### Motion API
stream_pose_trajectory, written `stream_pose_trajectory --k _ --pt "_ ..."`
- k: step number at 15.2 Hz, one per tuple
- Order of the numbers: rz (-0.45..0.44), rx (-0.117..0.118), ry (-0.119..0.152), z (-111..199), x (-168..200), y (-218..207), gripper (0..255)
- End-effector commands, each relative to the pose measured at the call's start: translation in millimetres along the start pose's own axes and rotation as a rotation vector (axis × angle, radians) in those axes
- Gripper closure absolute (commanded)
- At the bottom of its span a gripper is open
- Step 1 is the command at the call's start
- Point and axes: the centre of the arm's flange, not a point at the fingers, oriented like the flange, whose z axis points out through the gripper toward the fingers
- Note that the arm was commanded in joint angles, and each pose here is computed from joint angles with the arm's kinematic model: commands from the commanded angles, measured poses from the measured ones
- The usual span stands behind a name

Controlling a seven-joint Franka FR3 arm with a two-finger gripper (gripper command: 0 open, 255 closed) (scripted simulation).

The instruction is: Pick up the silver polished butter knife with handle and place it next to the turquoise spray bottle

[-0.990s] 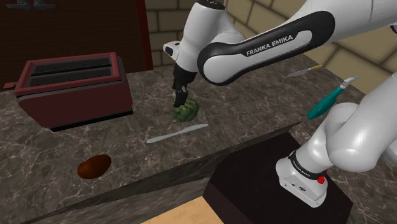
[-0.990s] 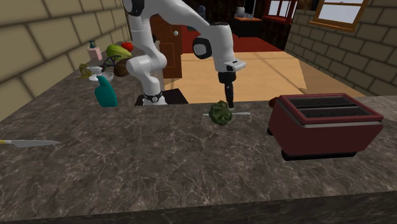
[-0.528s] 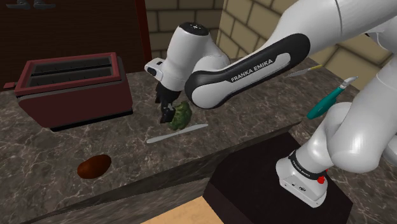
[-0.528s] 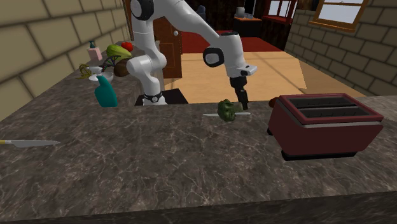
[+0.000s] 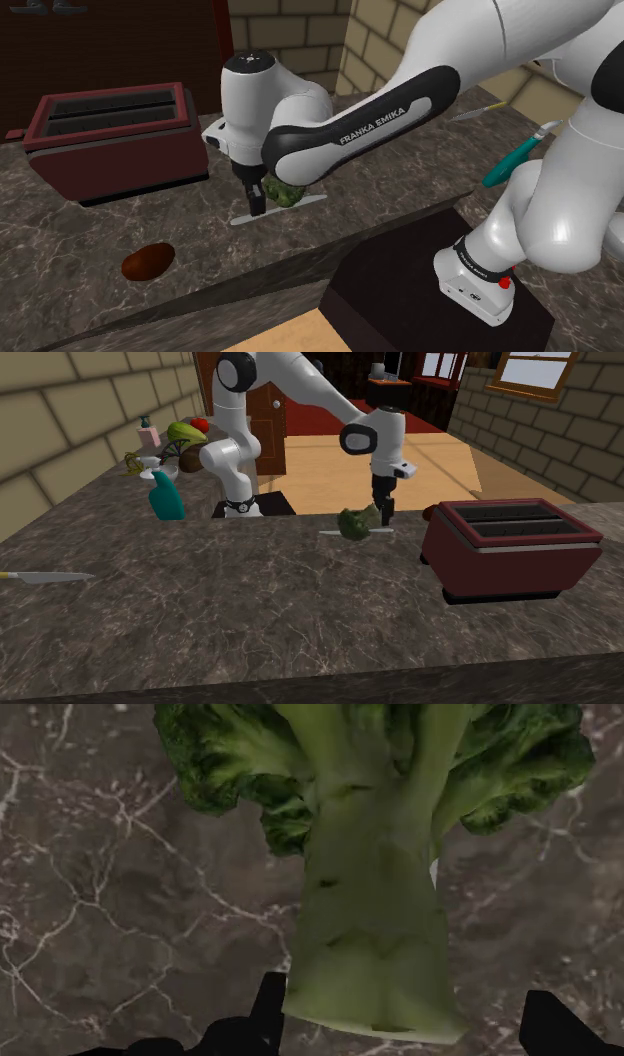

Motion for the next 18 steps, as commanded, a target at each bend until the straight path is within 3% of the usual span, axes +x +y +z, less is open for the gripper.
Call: stream_pose_trajectory --k 1,7,15,16,18 --pt "0.0 0.031 -0.073 18 -7 -9 0" --pt "0.0 0.031 -0.073 52 -9 -10 0" --pt "0.0 0.031 -0.073 52 -9 -10 0" --pt "0.0 0.031 -0.073 52 -9 -10 255" --pt "0.0 0.031 -0.073 52 -9 -10 255"
